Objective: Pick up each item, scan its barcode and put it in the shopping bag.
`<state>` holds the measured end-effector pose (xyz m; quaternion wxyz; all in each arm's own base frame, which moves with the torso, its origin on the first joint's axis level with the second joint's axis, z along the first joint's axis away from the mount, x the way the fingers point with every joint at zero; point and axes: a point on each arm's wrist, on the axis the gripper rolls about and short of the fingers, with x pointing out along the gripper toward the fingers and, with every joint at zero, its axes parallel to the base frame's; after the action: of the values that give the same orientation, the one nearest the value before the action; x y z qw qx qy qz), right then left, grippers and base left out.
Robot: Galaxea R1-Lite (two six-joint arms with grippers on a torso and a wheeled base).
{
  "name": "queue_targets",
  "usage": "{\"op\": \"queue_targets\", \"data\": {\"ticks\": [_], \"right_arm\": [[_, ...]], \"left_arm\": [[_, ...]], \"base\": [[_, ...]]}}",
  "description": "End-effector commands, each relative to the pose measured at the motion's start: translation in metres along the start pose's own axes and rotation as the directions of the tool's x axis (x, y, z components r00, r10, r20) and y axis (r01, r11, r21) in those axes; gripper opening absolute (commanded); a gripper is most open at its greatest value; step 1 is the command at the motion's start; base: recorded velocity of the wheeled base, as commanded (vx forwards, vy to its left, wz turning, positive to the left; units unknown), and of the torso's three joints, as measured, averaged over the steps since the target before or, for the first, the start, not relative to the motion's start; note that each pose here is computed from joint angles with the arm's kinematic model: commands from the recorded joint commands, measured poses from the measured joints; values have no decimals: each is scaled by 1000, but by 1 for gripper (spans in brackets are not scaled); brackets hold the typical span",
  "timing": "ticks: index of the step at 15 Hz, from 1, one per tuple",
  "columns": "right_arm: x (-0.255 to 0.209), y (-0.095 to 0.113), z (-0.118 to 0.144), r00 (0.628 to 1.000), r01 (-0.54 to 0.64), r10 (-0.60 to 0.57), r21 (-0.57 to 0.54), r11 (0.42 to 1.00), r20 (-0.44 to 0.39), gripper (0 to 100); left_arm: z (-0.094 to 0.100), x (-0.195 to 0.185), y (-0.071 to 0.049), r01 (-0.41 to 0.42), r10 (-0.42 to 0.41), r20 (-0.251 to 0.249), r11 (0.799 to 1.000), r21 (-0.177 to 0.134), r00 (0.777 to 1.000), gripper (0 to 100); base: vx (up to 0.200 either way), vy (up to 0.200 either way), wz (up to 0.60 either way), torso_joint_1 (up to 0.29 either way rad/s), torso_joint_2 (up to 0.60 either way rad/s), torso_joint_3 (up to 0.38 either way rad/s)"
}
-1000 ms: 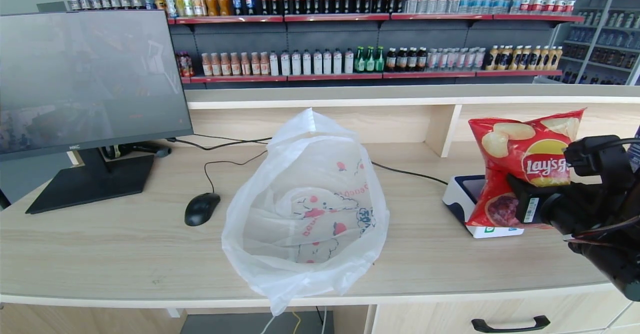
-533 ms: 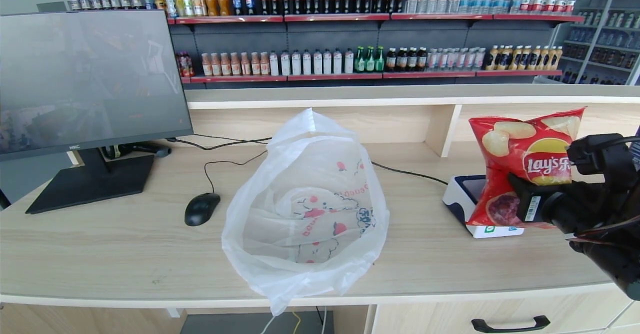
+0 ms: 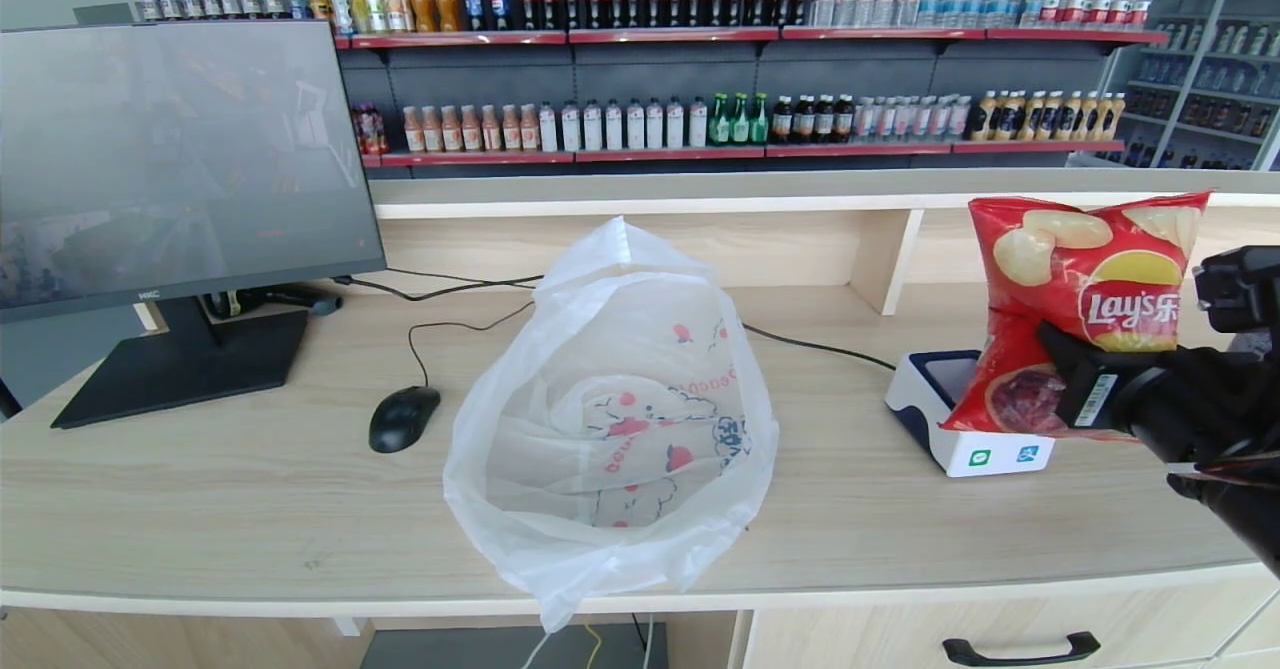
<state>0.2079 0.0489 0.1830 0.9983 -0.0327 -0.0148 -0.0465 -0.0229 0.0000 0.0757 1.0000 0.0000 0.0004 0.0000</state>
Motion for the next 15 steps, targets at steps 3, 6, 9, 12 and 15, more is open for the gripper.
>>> {"op": "queue_targets", "data": {"ticks": [3, 6, 9, 12, 15], "right_arm": [[-7, 3, 13, 994, -28, 21, 59, 998, 111, 0], [-13, 13, 19, 974, -169, 148, 116, 979, 169, 0], [-20, 19, 20, 952, -271, 235, 183, 945, 196, 0], [-24, 24, 35, 924, -317, 262, 177, 932, 277, 0], [-30, 24, 34, 913, -314, 268, 111, 943, 308, 0]], "left_arm": [[0, 0, 0, 0, 0, 1, 1000, 0, 1000, 100], [0, 0, 0, 0, 0, 1, 1000, 2, 1000, 100], [0, 0, 0, 0, 0, 1, 1000, 2, 1000, 100], [0, 0, 0, 0, 0, 1, 1000, 2, 1000, 100], [0, 0, 0, 0, 0, 1, 1000, 0, 1000, 100]], "base": [[0, 0, 0, 0, 0, 0], [0, 0, 0, 0, 0, 0], [0, 0, 0, 0, 0, 0], [0, 0, 0, 0, 0, 0], [0, 0, 0, 0, 0, 0]]}}
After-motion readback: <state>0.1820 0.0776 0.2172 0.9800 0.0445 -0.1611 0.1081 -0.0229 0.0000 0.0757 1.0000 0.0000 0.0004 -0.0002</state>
